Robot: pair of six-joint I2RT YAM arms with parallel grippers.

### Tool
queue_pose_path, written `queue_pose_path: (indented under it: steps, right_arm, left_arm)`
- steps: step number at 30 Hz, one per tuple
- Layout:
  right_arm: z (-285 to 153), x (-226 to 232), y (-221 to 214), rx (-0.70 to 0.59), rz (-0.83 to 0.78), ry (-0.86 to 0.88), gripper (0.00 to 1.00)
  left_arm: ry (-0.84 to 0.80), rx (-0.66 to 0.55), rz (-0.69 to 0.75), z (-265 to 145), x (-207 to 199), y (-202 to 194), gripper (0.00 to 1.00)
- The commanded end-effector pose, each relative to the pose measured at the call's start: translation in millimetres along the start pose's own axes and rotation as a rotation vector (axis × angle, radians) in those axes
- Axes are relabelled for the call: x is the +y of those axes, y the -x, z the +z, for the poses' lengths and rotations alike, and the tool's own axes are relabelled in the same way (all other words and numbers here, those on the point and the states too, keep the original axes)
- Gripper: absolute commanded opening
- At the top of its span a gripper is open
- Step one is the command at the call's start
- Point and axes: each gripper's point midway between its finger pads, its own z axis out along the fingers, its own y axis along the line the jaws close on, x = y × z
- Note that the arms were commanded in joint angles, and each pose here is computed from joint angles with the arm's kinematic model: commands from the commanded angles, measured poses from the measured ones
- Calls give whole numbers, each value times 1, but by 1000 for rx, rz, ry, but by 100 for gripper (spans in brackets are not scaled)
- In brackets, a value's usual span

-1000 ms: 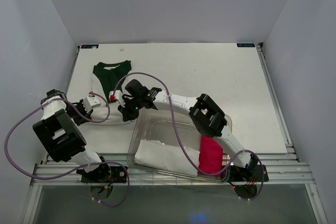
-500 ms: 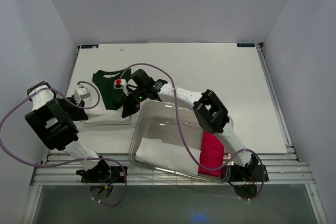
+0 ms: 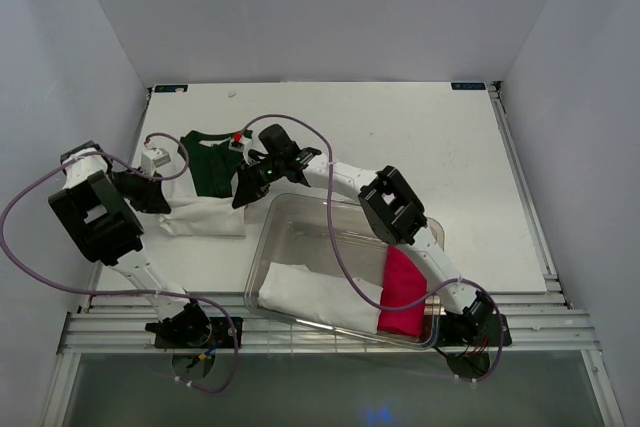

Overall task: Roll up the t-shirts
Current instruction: Roll the T-shirt to the center of the board.

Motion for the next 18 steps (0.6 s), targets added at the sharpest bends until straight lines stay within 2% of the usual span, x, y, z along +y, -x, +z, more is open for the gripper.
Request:
queue_pose_path:
  steps: [1,3,4,7,11,14,16,18]
  right_arm:
    - [-2,-14,9,-32,73,-17,8]
    - [0,-20,8,-40,93,-44,10]
    - [0,-25,5,-43,103,-59,11]
    - [-7,-40,8,-71,131,-136,21]
    - [-23,-49,28,-128,150,-176,42]
    - [-31,-48,46,-171,118,-191,50]
    - [-35,-45,57,-195,100,-186,52]
    - [-37,-37,64,-207,89,-170,54]
  left_arm:
    - [135,27,-10,-8,38,5,0]
    - [140,54,-42,-3,40,1,0]
    - [151,56,-39,0,43,3,11]
    - [189,32,-74,-1,51,10,35]
    - [259,-20,-121,-14,66,30,41]
    - [308,-35,-154,-25,74,40,44]
    - [313,-39,-159,-28,72,42,46]
    - [313,-53,-135,-32,65,46,53]
